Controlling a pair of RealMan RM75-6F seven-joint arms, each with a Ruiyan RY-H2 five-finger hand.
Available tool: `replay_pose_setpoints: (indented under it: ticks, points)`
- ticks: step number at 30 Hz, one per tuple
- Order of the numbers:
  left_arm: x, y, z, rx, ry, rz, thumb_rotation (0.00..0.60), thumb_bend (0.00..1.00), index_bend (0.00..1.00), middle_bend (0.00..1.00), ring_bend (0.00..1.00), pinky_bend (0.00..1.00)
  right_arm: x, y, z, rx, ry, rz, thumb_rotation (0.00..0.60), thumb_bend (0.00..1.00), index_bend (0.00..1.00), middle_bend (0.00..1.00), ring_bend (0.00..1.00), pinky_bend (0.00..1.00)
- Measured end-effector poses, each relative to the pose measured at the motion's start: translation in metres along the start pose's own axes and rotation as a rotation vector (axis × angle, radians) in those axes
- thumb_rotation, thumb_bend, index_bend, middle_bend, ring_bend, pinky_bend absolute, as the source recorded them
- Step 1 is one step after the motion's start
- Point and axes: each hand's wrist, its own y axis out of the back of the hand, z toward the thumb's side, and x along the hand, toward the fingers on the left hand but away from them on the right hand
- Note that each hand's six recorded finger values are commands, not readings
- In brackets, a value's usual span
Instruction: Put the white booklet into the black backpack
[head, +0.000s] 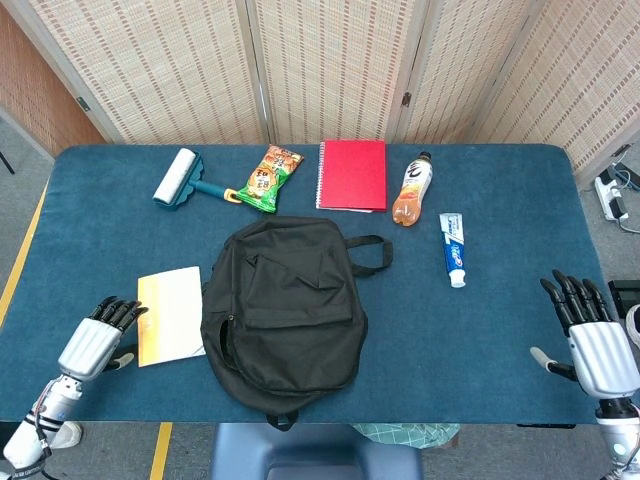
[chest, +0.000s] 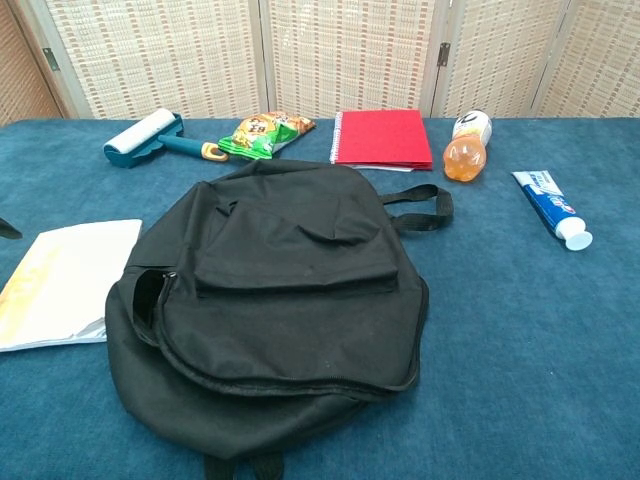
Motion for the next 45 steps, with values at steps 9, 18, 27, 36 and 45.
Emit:
replay_pose_setpoints:
  ticks: [9, 18, 27, 36, 45]
  points:
    - [-0.012, -0.015, 0.009, -0.019, -0.023, -0.026, 0.600, 0.15, 0.23, 0.23, 0.22, 0.19, 0.000, 0.000, 0.000, -0.001, -0.001, 0.000, 0.600, 0.00, 0.00, 0.05, 0.02, 0.00]
    - [-0.005, -0.019, 0.020, -0.045, -0.046, -0.016, 0.600, 0.15, 0.23, 0.23, 0.22, 0.19, 0.001, -0.001, -0.002, -0.003, -0.009, 0.000, 0.600, 0.00, 0.00, 0.05, 0.02, 0.00]
    - [-0.005, -0.021, 0.020, -0.057, -0.040, -0.019, 0.600, 0.15, 0.23, 0.23, 0.22, 0.19, 0.002, -0.002, -0.003, -0.002, -0.015, 0.002, 0.600, 0.00, 0.00, 0.05, 0.02, 0.00]
    - [-0.004, -0.023, 0.023, -0.091, -0.028, -0.013, 0.600, 0.15, 0.23, 0.23, 0.22, 0.19, 0.002, -0.002, -0.003, -0.003, -0.015, 0.000, 0.600, 0.00, 0.00, 0.05, 0.02, 0.00]
    - [-0.002, -0.027, 0.027, -0.125, -0.025, -0.018, 0.600, 0.24, 0.23, 0.23, 0.22, 0.19, 0.002, -0.001, -0.004, -0.006, -0.018, -0.002, 0.600, 0.00, 0.00, 0.05, 0.02, 0.00]
